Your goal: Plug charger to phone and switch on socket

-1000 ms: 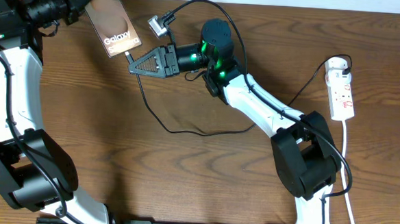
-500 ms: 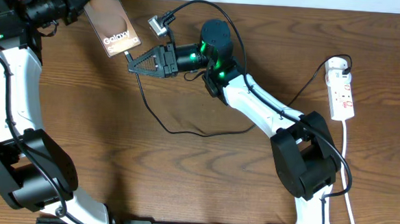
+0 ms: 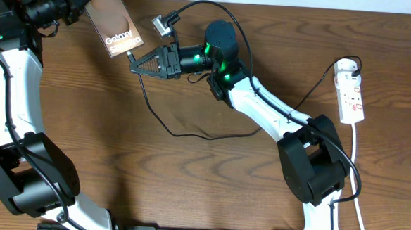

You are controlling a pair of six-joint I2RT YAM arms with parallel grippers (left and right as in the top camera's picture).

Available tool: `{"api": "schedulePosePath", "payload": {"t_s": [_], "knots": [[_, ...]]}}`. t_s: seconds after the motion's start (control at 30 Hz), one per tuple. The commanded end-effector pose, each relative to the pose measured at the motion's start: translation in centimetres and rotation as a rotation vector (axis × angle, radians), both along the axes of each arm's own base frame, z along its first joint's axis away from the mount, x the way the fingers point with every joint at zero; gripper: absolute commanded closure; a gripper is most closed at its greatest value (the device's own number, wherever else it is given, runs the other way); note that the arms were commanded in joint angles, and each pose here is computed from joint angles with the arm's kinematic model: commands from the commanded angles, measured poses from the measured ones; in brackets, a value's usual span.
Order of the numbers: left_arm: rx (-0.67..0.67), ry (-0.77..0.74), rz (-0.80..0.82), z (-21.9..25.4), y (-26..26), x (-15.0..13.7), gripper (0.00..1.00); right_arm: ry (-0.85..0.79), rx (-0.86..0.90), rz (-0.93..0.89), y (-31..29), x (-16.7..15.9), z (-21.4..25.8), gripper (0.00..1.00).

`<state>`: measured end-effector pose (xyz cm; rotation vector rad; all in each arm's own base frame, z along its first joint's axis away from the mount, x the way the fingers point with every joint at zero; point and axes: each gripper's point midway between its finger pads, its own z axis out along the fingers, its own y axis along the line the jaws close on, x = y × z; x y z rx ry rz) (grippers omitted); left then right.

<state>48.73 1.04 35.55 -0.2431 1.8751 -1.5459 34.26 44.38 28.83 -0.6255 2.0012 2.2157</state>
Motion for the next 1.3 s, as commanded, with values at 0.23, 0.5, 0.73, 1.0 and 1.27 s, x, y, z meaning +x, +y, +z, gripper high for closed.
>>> {"api": "schedulePosePath", "payload": {"t_s": [0.23,0.5,0.73,1.0,1.27], "knots": [[-0.041,0.019,-0.128,0.9,-2.1,-1.8,0.93,-0.009,0.036,-0.168,0.5,2.9,0.9,0.99],[-0.042,0.018,-0.136,1.0,-2.2,-1.9,0.93,-0.006,0.04,-0.195,0.5,3.4,1.0,0.99],[-0.041,0.018,-0.136,1.0,-2.2,-1.9,0.93,-0.006,0.04,-0.19,1.0,3.0,1.0,0.99],[-0.041,0.017,-0.136,1.0,-2.2,-1.9,0.93,-0.005,0.04,-0.184,1.1,2.8,1.0,0.99],[-0.042,0.018,-0.145,1.0,-2.6,-2.0,0.93,-0.002,0.042,-0.187,1.7,2.4,1.0,0.99]]}}
